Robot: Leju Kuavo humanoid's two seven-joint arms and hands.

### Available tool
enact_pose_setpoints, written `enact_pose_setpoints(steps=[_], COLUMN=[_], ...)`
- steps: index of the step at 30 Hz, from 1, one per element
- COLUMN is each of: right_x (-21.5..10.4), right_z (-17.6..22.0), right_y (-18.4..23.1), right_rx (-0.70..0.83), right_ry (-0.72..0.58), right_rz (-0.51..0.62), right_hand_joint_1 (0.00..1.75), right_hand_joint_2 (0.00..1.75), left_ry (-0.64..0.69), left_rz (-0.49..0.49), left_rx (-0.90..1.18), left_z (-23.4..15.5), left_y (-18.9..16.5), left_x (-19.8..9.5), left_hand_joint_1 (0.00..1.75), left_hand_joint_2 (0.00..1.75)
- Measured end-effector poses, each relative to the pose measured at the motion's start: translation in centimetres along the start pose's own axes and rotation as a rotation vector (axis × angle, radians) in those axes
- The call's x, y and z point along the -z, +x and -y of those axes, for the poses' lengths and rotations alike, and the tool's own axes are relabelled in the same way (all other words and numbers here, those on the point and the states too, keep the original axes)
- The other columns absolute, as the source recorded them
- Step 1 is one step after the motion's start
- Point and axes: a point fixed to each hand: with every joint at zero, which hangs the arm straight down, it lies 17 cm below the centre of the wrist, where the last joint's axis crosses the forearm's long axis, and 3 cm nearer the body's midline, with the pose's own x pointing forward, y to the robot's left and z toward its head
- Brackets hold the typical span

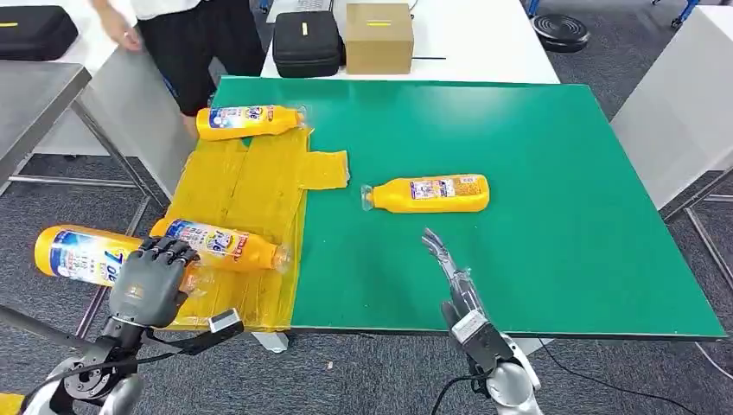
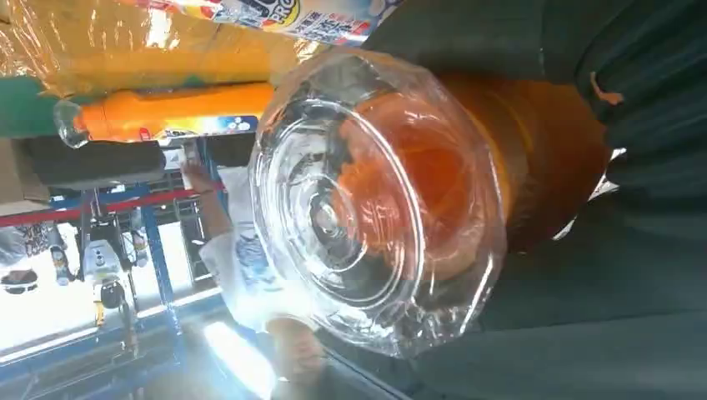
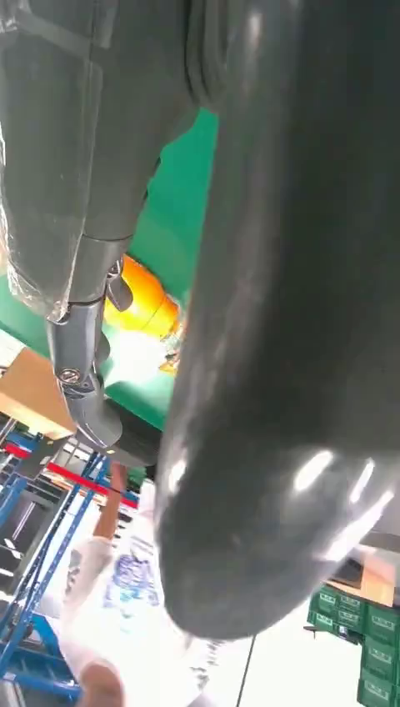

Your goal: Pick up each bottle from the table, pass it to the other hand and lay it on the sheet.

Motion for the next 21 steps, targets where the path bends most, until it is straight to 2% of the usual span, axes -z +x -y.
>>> enact_pose_setpoints(steps=[9, 21], right_x=[0.3, 1.3], right_z=[0.0, 0.2], right_y=[0.1, 0.6], right_rx=[0.004, 0.008], right_ry=[0.002, 0.008], right_rz=[0.004, 0.022], right_hand_joint_1=[0.00, 0.00], right_hand_joint_2=[0.00, 0.00], left_ry=[-0.063, -0.099], left_rz=[-0.079, -0.028], left_rx=[0.046, -0.054], left_z=[1.8, 3.4], left_y=[-0.2, 5.9], left_x=[-2.0, -2.2], left_hand_joint_1=[1.75, 1.75], left_hand_joint_2=[1.75, 1.75])
